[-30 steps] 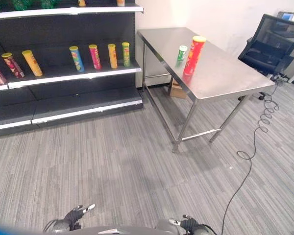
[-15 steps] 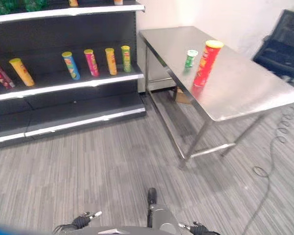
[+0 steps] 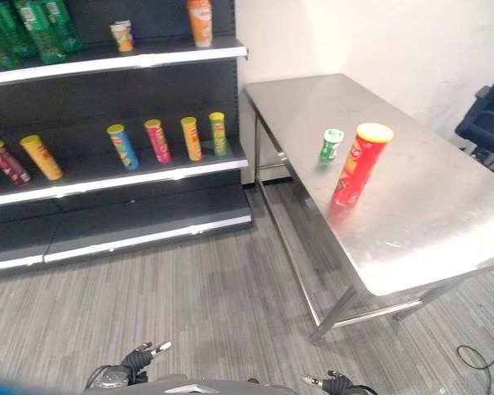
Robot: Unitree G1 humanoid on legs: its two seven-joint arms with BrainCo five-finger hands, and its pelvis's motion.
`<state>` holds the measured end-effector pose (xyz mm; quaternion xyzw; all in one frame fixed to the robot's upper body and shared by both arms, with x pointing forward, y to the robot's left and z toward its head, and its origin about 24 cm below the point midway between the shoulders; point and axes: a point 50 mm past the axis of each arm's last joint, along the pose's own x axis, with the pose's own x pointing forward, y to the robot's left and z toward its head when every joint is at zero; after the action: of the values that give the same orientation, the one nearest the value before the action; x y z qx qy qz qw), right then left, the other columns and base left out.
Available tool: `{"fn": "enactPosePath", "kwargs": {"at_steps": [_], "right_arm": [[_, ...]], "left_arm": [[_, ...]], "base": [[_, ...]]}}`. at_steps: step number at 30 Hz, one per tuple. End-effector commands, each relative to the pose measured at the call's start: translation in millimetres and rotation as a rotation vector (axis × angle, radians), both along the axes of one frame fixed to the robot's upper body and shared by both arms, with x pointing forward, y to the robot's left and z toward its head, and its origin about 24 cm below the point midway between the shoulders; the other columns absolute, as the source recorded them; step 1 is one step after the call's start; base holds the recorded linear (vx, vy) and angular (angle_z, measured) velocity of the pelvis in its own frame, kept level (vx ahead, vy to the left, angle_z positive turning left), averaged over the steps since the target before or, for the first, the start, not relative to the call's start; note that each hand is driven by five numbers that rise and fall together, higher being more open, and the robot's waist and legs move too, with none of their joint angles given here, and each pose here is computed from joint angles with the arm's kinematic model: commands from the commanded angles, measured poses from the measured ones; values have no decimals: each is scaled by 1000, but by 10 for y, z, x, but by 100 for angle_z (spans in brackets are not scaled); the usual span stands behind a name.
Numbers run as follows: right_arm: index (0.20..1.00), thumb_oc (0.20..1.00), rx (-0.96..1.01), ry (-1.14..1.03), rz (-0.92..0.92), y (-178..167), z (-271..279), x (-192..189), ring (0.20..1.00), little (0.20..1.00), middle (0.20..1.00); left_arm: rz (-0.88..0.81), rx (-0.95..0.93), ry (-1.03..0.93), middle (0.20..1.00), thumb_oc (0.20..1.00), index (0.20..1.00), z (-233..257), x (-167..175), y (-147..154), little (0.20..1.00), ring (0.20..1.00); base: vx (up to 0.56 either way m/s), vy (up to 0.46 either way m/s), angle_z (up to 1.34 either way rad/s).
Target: Put the goods on the table back onto the shelves and tidy them up.
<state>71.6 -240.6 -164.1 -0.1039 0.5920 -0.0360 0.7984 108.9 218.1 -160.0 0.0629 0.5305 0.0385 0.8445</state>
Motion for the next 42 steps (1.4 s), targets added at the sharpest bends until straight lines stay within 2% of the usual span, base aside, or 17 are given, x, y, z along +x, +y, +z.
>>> {"fn": "enactPosePath", "kwargs": {"at_steps": [1,10,17,21,22,23,26,29,33,34,36,37,38,39,40,41,42], "right_arm": [[1000,1000,-16,-28,17,-45,31,90,1000,1000,1000],[1000,1000,-38,-6,-44,-143,31,-48,1000,1000,1000],[1000,1000,-78,39,-166,-348,61,-225,1000,1000,1000],[1000,1000,-155,41,-332,-717,187,-413,1000,1000,1000],[1000,1000,-219,55,-424,-963,298,-575,1000,1000,1000],[1000,1000,-219,55,-424,-963,298,-575,1000,1000,1000],[1000,1000,-326,93,-619,-1328,534,-1050,1000,1000,1000],[1000,1000,-404,66,-815,-1600,781,-1344,1000,1000,1000],[1000,1000,-501,-52,-942,-1906,1075,-1435,1000,1000,1000],[1000,1000,-574,-246,-915,-2180,1316,-1127,1000,1000,1000],[1000,1000,-604,-299,-892,-2245,1394,-1037,1000,1000,1000],[1000,1000,-718,-543,-773,-2496,1838,-607,1000,1000,1000],[1000,1000,-773,-646,-715,-2572,2070,-418,1000,1000,1000],[1000,1000,-773,-646,-716,-2570,2069,-420,1000,1000,1000],[1000,1000,-882,-935,-481,-2536,2703,197,1000,1000,1000],[1000,1000,-882,-933,-482,-2531,2698,193,1000,1000,1000],[1000,1000,-905,-1059,-369,-2413,2961,450,1000,1000,1000]], "left_arm": [[-38,26,-13,1000,1000,1000,13,-13,32,1000,1000],[-15,61,41,1000,1000,1000,-9,-171,154,1000,1000],[-5,103,-39,1000,1000,1000,100,47,327,1000,1000],[-2,126,-73,1000,1000,1000,166,148,434,1000,1000],[-10,130,-76,1000,1000,1000,181,167,461,1000,1000],[-10,130,-76,1000,1000,1000,181,167,461,1000,1000],[-38,129,-60,1000,1000,1000,184,135,501,1000,1000],[-60,126,-40,1000,1000,1000,178,116,513,1000,1000],[-70,126,-42,1000,1000,1000,178,143,495,1000,1000],[-66,134,-50,1000,1000,1000,184,164,493,1000,1000],[-68,135,-49,1000,1000,1000,178,158,480,1000,1000],[-54,125,-49,1000,1000,1000,154,104,445,1000,1000],[-47,121,-44,1000,1000,1000,140,72,430,1000,1000],[-47,121,-44,1000,1000,1000,141,74,429,1000,1000],[-14,104,-29,1000,1000,1000,104,-19,390,1000,1000],[-15,104,-29,1000,1000,1000,105,-19,392,1000,1000],[-6,99,-24,1000,1000,1000,92,-48,373,1000,1000]], "base": [[113,45,-2],[375,230,-40],[142,217,-39],[27,174,-25],[14,140,-54],[35,135,-46],[131,88,-19],[94,4,-32],[86,12,9],[65,0,-3],[68,4,-60],[82,2,-33],[73,-1,-12],[98,-22,-19],[65,-20,-17],[109,-36,-6],[92,-60,1]]}}
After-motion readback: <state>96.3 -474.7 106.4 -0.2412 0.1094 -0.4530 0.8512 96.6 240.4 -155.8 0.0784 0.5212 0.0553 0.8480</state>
